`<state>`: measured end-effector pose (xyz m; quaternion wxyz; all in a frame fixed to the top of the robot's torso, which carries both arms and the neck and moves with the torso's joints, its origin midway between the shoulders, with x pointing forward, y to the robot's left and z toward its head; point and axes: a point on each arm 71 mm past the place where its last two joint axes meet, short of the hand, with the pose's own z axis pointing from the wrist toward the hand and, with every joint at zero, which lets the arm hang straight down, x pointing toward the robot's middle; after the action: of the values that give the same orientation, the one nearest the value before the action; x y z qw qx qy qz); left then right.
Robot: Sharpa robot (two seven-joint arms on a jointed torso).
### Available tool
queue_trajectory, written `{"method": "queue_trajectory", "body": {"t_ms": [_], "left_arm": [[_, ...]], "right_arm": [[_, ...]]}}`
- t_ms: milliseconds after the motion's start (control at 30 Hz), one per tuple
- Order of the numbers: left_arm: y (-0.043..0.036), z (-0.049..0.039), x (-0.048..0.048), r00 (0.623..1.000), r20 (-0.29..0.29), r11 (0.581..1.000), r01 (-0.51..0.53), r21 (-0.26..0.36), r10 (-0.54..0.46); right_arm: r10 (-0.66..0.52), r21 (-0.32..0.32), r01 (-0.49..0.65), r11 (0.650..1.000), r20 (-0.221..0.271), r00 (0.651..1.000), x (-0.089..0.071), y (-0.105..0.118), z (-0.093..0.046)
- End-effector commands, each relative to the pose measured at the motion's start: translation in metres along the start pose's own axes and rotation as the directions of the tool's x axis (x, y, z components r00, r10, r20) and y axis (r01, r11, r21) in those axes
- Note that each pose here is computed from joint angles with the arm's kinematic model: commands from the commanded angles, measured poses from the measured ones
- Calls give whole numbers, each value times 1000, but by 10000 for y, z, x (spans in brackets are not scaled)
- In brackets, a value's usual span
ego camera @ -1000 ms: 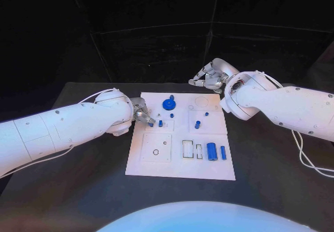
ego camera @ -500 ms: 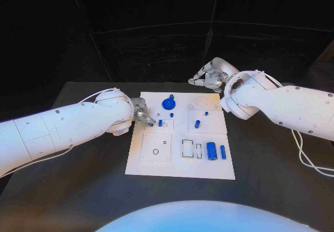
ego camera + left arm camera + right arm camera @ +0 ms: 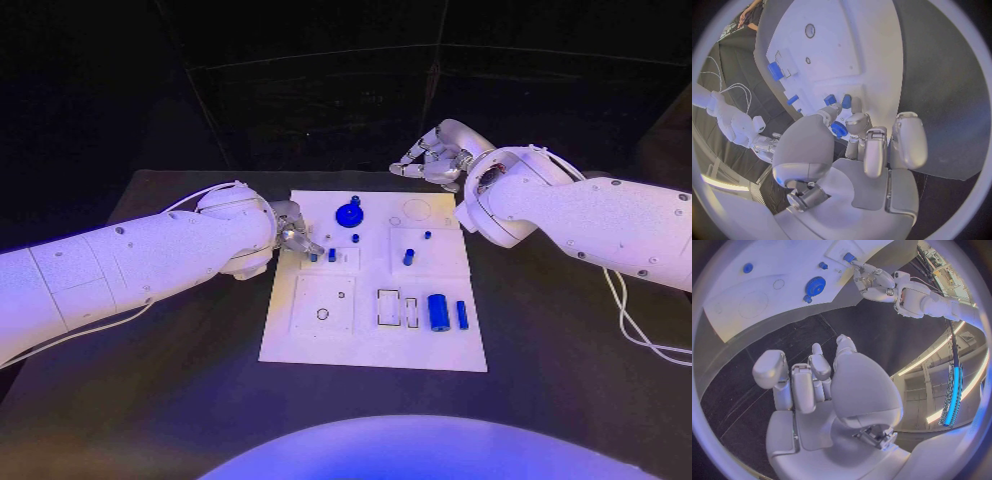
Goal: Assemble the parts on the task board
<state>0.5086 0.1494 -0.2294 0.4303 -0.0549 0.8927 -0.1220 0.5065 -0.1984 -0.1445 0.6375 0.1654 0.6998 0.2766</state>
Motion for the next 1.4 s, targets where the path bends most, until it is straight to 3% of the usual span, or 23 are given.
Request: {"method": "queue_trajectory", "body": {"t_ms": [33,400,533,800,933,1100,1233,1400], "left_arm": [[-5,2,-25,1000,23,1000,10,3,-10],[15,1,-37,999,33,1000,17,3,-18],[48,-19,-67,997,64,999,43,19,-44],[63,-70,-219,956,141,954,229,195,-259],[1,-92,-280,934,158,911,260,319,-321],[-157,-94,-311,931,161,862,224,455,-327],[-282,-78,-303,949,192,853,120,509,-249],[-440,-62,-263,955,287,835,-102,541,-69]], "right_arm": [[3,-12,-3,1000,5,1000,-10,22,1],[6,-13,-5,1000,5,1000,-9,23,2],[6,-12,-5,1000,6,1000,-13,19,2],[5,-10,-5,1000,8,1000,-18,9,5],[5,-9,-5,1000,8,1000,-17,8,9],[9,-11,-9,1000,9,1000,-13,13,15],[12,-16,-12,1000,7,1000,-3,25,20],[14,-19,-14,1000,3,1000,5,34,24]]}}
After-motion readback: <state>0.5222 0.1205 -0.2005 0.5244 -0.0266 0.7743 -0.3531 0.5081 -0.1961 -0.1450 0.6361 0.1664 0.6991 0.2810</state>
